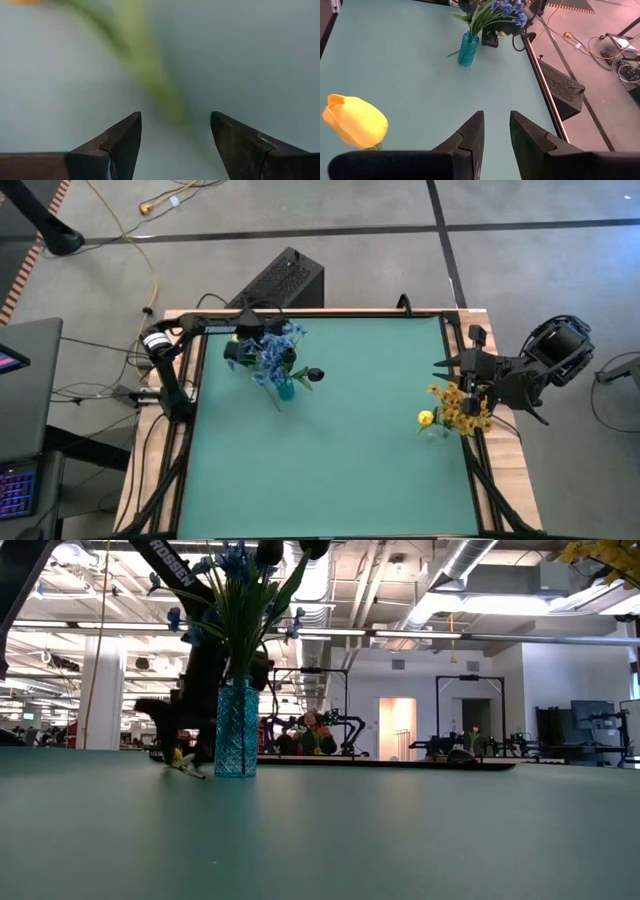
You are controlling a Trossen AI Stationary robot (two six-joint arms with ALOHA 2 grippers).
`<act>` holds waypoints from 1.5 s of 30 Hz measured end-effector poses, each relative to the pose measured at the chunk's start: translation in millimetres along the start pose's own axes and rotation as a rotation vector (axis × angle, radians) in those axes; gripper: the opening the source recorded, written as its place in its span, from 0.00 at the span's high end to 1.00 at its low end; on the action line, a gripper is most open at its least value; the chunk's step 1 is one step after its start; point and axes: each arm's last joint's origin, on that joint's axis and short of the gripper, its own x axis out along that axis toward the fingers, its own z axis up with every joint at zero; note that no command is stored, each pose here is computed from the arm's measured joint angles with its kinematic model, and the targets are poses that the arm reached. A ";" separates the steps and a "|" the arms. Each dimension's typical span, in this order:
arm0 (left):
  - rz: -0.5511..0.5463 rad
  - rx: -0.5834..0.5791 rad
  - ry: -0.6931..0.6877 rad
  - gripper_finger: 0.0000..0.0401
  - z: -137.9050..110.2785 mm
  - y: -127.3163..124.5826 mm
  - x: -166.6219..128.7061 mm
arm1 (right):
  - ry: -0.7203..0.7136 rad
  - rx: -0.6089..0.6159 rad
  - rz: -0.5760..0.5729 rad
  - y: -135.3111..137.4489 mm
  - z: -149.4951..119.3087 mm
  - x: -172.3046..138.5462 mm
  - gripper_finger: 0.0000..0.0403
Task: Sort flowers into vase by color
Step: Put the yellow flower into the transparent vase
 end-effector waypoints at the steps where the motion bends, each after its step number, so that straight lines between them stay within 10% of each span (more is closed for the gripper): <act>1: -0.026 -0.003 -0.013 0.44 -0.9 -2.7 3.6 | 0.000 0.000 0.000 0.0 0.0 0.0 0.71; 10: -0.009 -0.022 -0.042 0.47 -14.7 -4.2 17.0 | 0.000 -0.015 0.000 0.0 0.0 0.0 0.71; 21: -0.047 0.044 -0.081 0.96 -15.9 -12.5 17.6 | -0.001 -0.023 -0.001 0.0 0.1 0.0 0.71; 27: -0.045 0.097 -0.153 0.99 -6.2 -21.3 4.5 | -0.001 -0.023 0.000 0.0 0.0 0.0 0.71; 45: -0.272 0.334 -0.884 1.00 46.6 -65.1 -199.4 | 0.004 -0.027 -0.005 2.4 1.2 1.8 0.71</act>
